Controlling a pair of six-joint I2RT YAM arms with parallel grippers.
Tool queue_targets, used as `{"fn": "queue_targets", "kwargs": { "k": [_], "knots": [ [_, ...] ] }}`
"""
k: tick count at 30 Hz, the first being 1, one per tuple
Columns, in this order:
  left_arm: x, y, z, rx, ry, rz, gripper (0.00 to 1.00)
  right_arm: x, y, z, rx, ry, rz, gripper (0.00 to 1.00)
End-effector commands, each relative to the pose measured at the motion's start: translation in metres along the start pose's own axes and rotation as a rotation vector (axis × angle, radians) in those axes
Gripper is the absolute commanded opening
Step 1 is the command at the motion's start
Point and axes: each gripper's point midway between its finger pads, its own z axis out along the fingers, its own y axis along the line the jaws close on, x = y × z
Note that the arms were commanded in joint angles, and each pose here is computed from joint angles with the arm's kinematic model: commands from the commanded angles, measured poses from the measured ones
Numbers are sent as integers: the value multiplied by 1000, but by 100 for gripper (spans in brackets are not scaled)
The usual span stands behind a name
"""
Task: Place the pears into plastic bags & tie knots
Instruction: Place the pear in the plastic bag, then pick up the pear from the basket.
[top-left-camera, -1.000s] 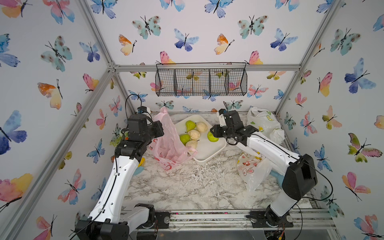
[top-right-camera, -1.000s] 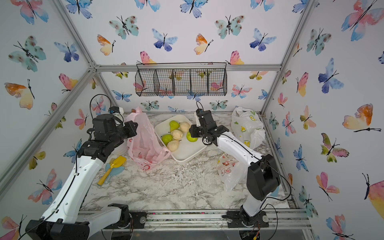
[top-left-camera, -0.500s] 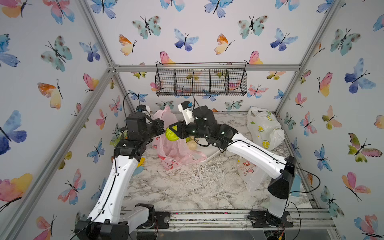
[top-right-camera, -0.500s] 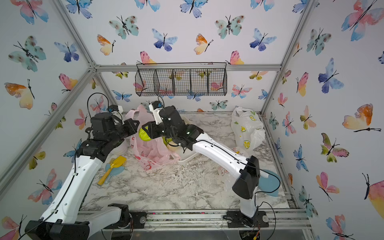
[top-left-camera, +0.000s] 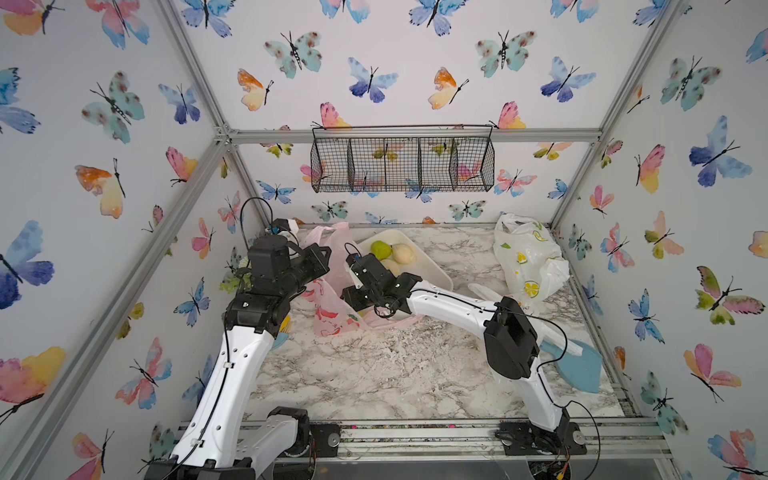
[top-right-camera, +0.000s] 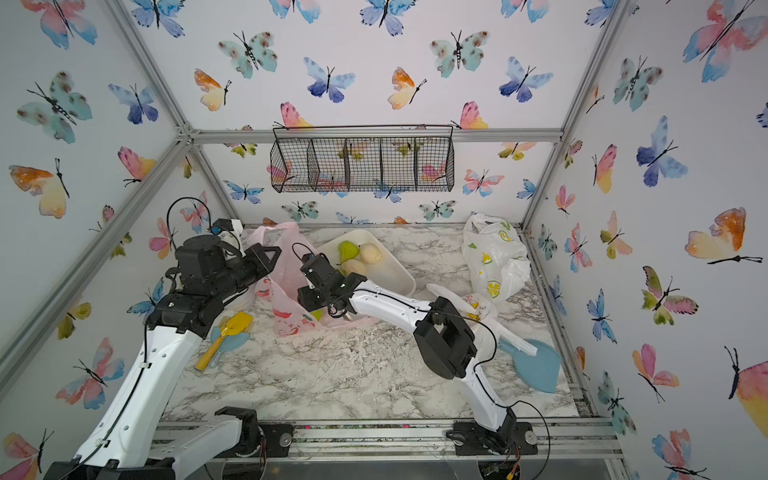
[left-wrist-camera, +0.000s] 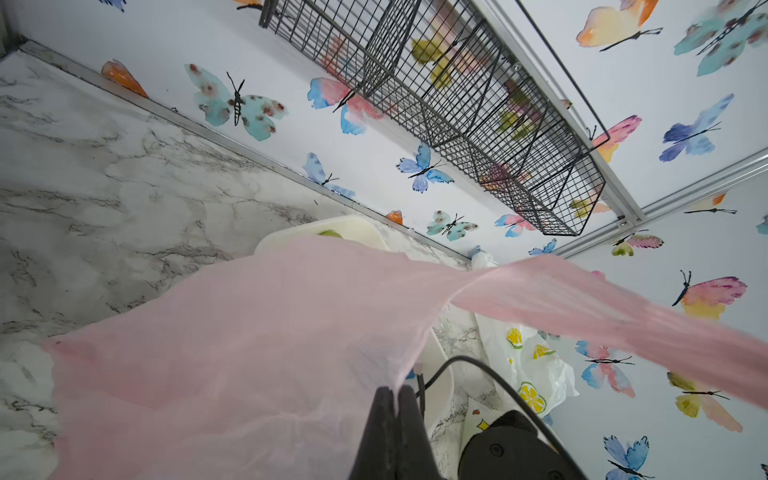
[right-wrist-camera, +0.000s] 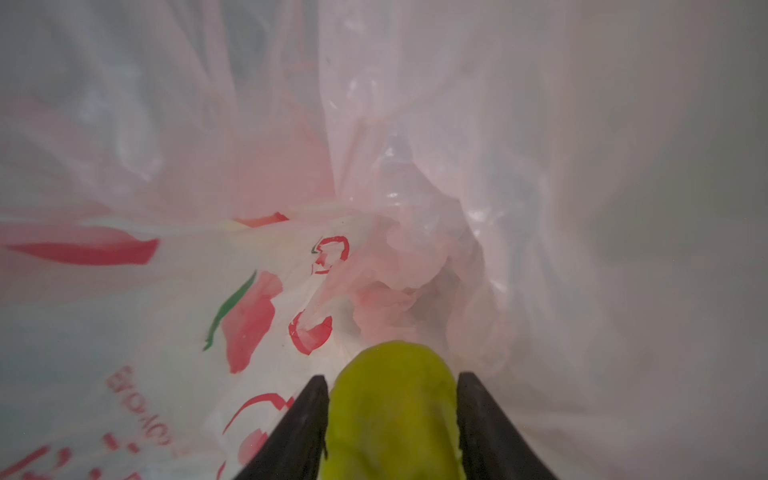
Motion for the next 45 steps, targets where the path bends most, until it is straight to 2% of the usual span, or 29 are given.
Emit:
{"fn": "queue_targets", "kwargs": {
  "k": [1,5,8,10,12,17,21,26,36,39,42,45],
  "knots": [
    [-3,6,3,-7,-24,34,0,-30,21,-45,-59,-23,-68,65],
    [-5,45,7,-81,-16,17,0,-64,3,-111,-31,-109,-44,66],
    [-10,58,1,-117,-30,31,0,-67,-61,-144,57,-174,73,66],
    [-13,61,-2,-140,-37,53,0,-53,-118,-144,134,-165,182,65],
    [-13,61,-3,-144,-38,55,0,-40,-155,-132,188,-133,252,65],
    [-11,58,-3,-125,-27,46,0,-30,-190,-87,256,-89,368,76],
    [-14,57,-9,-138,-37,65,0,-24,-195,-52,210,-101,506,78],
    [-8,49,-6,-79,-21,46,0,-7,-186,-12,173,-52,642,78],
    [-6,41,-4,-38,-15,39,0,19,-174,32,167,-11,783,81],
    [-7,39,-5,-32,-18,44,0,20,-171,42,175,3,782,80],
    [-7,38,-5,-30,-16,46,0,23,-172,50,158,14,771,78],
    [-7,39,-5,-34,-18,53,0,20,-174,43,136,3,750,65]
  ]
}}
